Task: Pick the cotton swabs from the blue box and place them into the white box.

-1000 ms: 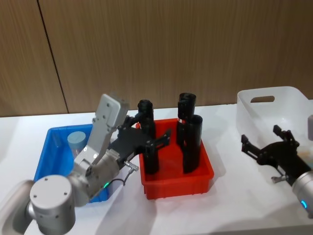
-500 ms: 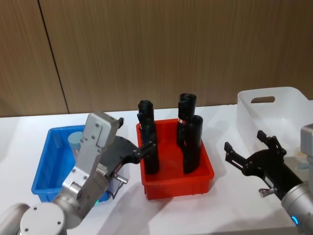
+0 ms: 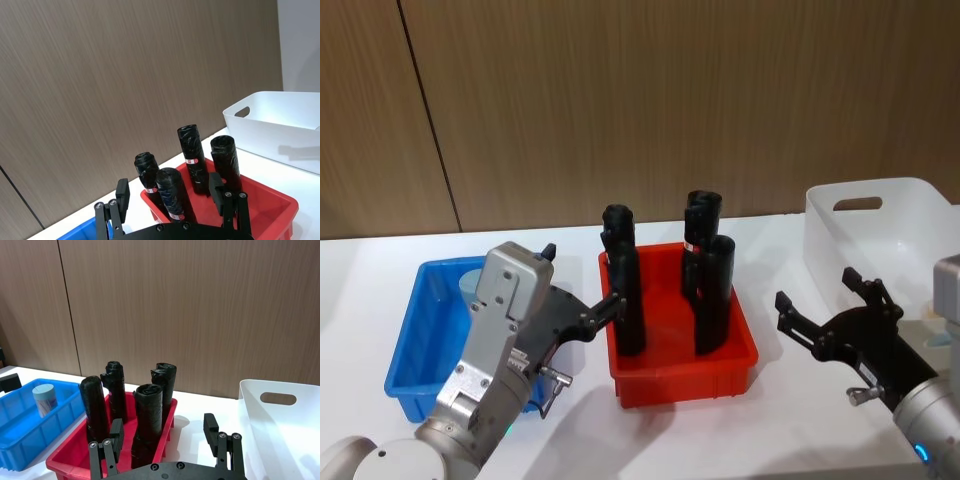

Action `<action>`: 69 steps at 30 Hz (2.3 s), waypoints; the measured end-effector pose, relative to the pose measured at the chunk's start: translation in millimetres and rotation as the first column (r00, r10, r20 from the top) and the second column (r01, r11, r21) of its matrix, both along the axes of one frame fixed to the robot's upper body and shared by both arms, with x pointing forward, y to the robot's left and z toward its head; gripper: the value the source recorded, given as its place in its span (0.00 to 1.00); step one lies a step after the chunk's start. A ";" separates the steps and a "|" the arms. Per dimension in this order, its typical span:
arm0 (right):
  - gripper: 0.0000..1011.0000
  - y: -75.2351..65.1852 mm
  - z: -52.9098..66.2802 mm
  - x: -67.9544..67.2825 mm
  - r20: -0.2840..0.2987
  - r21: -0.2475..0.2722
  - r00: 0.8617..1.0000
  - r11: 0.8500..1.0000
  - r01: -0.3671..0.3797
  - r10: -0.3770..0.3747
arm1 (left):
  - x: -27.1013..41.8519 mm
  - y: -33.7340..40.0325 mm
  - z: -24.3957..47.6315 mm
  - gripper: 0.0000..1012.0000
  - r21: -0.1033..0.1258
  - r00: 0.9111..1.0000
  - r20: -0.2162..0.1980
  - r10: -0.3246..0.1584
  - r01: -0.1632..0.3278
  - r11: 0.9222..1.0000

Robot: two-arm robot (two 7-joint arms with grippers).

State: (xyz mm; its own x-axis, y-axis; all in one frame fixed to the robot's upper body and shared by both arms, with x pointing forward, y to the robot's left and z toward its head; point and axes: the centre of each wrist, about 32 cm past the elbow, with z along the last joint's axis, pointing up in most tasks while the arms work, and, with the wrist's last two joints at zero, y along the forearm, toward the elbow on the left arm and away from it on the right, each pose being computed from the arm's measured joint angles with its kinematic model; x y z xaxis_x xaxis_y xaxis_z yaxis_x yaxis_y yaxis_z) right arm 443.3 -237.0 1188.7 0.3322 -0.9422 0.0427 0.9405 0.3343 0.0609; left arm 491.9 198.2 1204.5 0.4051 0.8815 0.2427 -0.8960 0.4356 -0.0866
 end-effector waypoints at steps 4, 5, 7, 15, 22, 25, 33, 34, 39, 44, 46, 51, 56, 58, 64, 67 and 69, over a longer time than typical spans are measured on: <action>0.99 -0.1 0.0 0.0 0.000 0.000 1.000 1.000 0.000 0.000 | 0.0 0.0 -0.1 0.99 0.000 1.000 0.000 0.001 -0.001 1.000; 0.99 -0.1 0.0 0.0 0.000 0.000 1.000 1.000 0.000 0.000 | 0.0 0.1 0.0 0.99 0.000 1.000 0.000 0.001 -0.001 1.000; 0.99 -0.1 0.1 0.1 0.000 0.000 1.000 1.000 0.000 0.000 | 0.0 0.1 0.0 0.99 0.000 1.000 0.000 0.001 -0.001 1.000; 0.99 -0.7 -0.3 1.3 -0.001 -0.004 1.000 1.000 -0.002 0.002 | 0.0 0.2 0.0 0.99 0.000 1.000 0.000 0.001 -0.001 1.000; 0.99 -3.1 -2.8 9.4 -0.004 -0.034 1.000 0.999 -0.010 0.010 | 0.1 0.2 -0.1 0.99 0.000 1.000 -0.001 0.002 -0.002 1.000; 0.99 -4.1 -3.9 13.5 -0.005 -0.046 1.000 0.999 -0.017 0.017 | 0.1 0.2 -0.1 0.99 0.000 1.000 -0.001 0.002 -0.002 1.000; 0.99 -9.8 -9.2 36.9 -0.016 -0.060 0.998 0.997 -0.055 0.055 | 0.0 0.2 -0.1 0.99 0.000 1.000 -0.001 0.001 -0.001 1.000; 0.99 -10.3 -9.8 39.9 -0.017 -0.060 0.998 0.996 -0.061 0.060 | 0.1 0.2 -0.1 0.99 0.000 1.000 -0.001 0.001 -0.001 1.000; 0.99 -13.5 -13.1 57.8 -0.023 -0.054 0.995 0.994 -0.095 0.094 | 0.0 0.2 -0.1 0.99 0.000 1.000 -0.001 0.001 -0.001 1.000; 0.99 -15.9 -15.9 73.4 -0.030 -0.035 0.992 0.991 -0.127 0.126 | 0.1 0.2 -0.1 0.99 0.000 1.000 -0.001 0.001 -0.001 1.000; 0.99 -17.1 -18.1 83.3 -0.033 -0.016 0.988 0.988 -0.152 0.152 | 0.1 0.2 -0.1 0.99 0.000 1.000 -0.001 0.001 -0.001 1.000; 0.99 -18.4 -20.9 96.3 -0.035 0.009 0.982 0.983 -0.183 0.183 | 0.0 0.2 -0.1 0.99 0.000 1.000 -0.001 0.001 -0.001 1.000; 0.99 -19.1 -24.9 113.2 -0.039 0.043 0.973 0.973 -0.226 0.227 | 0.1 0.2 -0.1 0.99 0.000 1.000 -0.001 0.001 -0.001 1.000; 0.99 -19.0 -26.4 120.6 -0.038 0.055 0.969 0.969 -0.242 0.245 | 0.0 0.2 -0.1 0.99 0.000 1.000 -0.001 0.001 -0.001 1.000; 0.99 -18.2 -29.6 136.7 -0.040 0.078 0.959 0.957 -0.278 0.281 | 0.1 0.2 -0.1 0.99 0.000 1.000 -0.001 0.001 -0.001 1.000; 0.99 -17.8 -31.2 143.6 -0.042 0.083 0.954 0.953 -0.293 0.297 | 0.1 0.2 -0.1 0.99 0.000 1.000 -0.001 0.001 -0.001 1.000; 0.99 -17.5 -32.4 148.2 -0.043 0.086 0.950 0.949 -0.304 0.308 | 0.1 0.2 -0.1 0.99 0.000 1.000 -0.001 0.001 -0.001 1.000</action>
State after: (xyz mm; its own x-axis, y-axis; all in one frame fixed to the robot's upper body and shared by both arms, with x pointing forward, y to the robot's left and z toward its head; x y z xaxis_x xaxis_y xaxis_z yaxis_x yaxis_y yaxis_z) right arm 591.4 -254.5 1156.4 0.6047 -0.7947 -0.0529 0.7964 0.6027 0.0490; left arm 492.0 198.4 1204.4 0.4040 0.8820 0.2424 -0.8967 0.4343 -0.0859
